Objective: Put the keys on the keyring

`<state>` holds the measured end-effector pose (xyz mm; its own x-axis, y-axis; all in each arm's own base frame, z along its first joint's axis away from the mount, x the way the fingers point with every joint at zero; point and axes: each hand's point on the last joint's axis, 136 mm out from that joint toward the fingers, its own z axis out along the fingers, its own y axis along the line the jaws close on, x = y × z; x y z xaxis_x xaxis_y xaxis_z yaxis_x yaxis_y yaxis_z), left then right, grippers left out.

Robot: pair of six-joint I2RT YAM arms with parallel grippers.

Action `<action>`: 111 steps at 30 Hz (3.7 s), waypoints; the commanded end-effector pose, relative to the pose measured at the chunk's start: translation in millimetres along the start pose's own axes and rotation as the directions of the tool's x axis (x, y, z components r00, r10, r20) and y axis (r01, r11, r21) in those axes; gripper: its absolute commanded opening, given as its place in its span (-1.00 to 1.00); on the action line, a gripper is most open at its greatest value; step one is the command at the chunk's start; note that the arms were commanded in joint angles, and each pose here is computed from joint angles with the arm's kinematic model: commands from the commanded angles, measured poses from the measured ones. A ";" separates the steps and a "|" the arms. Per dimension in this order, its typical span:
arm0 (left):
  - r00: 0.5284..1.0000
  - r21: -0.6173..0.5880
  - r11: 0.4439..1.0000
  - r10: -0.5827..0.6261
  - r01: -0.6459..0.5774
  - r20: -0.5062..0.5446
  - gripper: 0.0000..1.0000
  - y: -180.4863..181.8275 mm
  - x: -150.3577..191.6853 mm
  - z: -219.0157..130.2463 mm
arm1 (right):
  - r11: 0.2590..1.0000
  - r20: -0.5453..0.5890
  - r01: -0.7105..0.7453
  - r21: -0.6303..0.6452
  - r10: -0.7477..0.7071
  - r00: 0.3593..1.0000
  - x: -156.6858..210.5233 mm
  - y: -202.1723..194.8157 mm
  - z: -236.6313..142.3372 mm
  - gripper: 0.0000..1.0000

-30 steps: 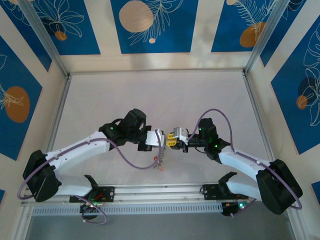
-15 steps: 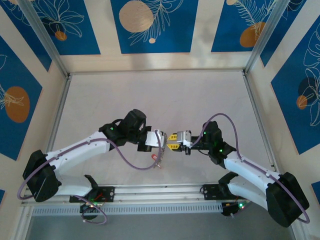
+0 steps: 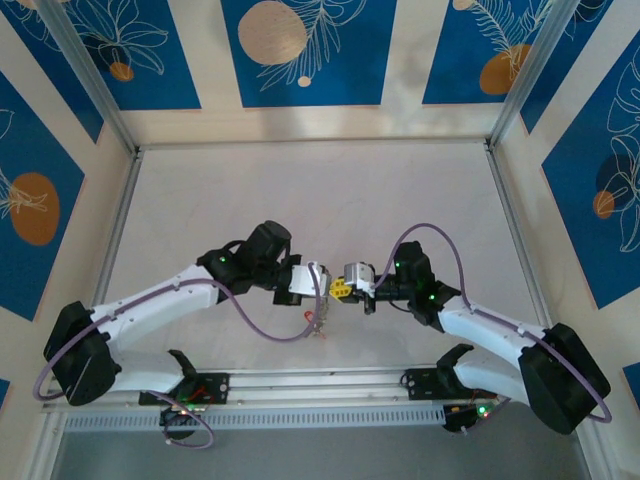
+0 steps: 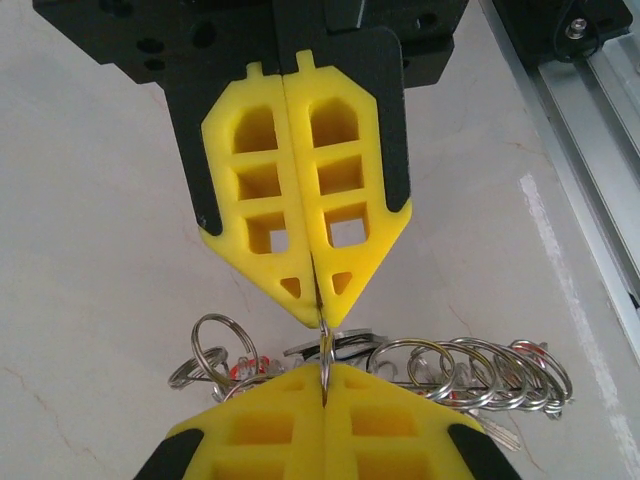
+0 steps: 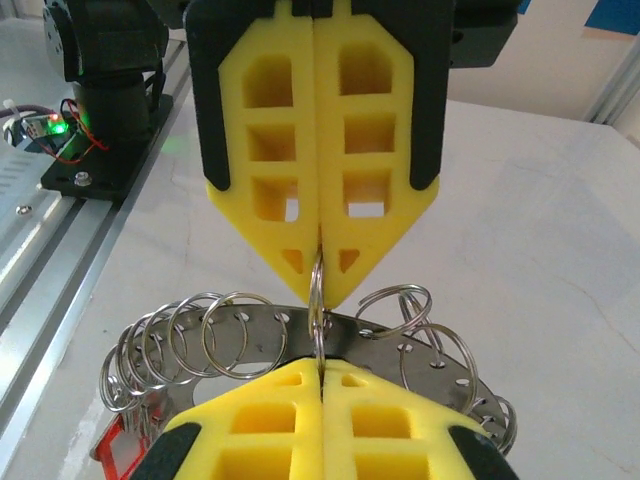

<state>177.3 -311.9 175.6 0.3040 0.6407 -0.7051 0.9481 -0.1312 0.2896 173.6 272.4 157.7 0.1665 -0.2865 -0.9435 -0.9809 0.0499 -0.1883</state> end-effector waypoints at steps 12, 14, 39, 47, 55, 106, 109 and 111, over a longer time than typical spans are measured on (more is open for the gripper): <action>0.988 -0.069 0.998 0.018 -0.008 0.151 -1.00 11.0 -25.0 -8.6 | 0.997 0.021 -0.062 -0.041 0.063 0.998 -6.3 -7.3 15.2 -1.00; 0.988 -0.062 0.998 0.010 -0.001 0.153 -1.00 10.7 -23.7 -5.9 | 0.998 0.040 -0.050 -0.032 0.051 0.998 -11.4 -9.0 14.6 -0.86; 0.984 -0.068 0.997 -0.008 0.020 0.179 -1.00 12.8 -24.3 -8.9 | 1.000 0.079 0.002 0.026 -0.005 0.997 -18.6 -11.9 2.4 -0.88; 1.000 -0.111 0.994 0.013 -0.010 0.028 -1.00 17.7 7.6 -4.8 | 0.993 0.119 -0.004 0.122 -0.011 0.993 -29.2 -26.2 -16.8 -1.00; 0.999 -0.078 0.997 -0.011 0.007 -0.042 -1.00 17.6 22.2 5.4 | 0.992 0.134 0.023 0.121 -0.039 0.990 -41.9 -25.5 -24.6 -1.00; 0.972 -0.014 0.980 -0.195 0.198 0.128 -1.00 27.5 -7.1 24.8 | 0.994 0.108 -0.004 0.109 -0.008 0.994 -26.3 -20.6 -20.5 -1.00; 0.977 -0.044 0.982 -0.177 0.183 0.117 -1.00 29.2 -4.1 21.7 | 0.992 0.095 -0.018 0.122 0.006 0.995 -24.1 -21.6 -21.5 -1.00; 0.980 -0.073 0.981 -0.170 0.178 0.105 -1.00 32.2 -1.2 19.9 | 0.991 0.079 -0.034 0.132 0.024 0.997 -20.0 -22.2 -22.5 -1.00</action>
<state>201.2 -335.8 164.3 0.1133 0.5717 -0.8126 0.9890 0.0135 0.1473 190.3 259.2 188.3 0.1679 -0.2000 -0.9653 -0.9653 0.1655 -0.2022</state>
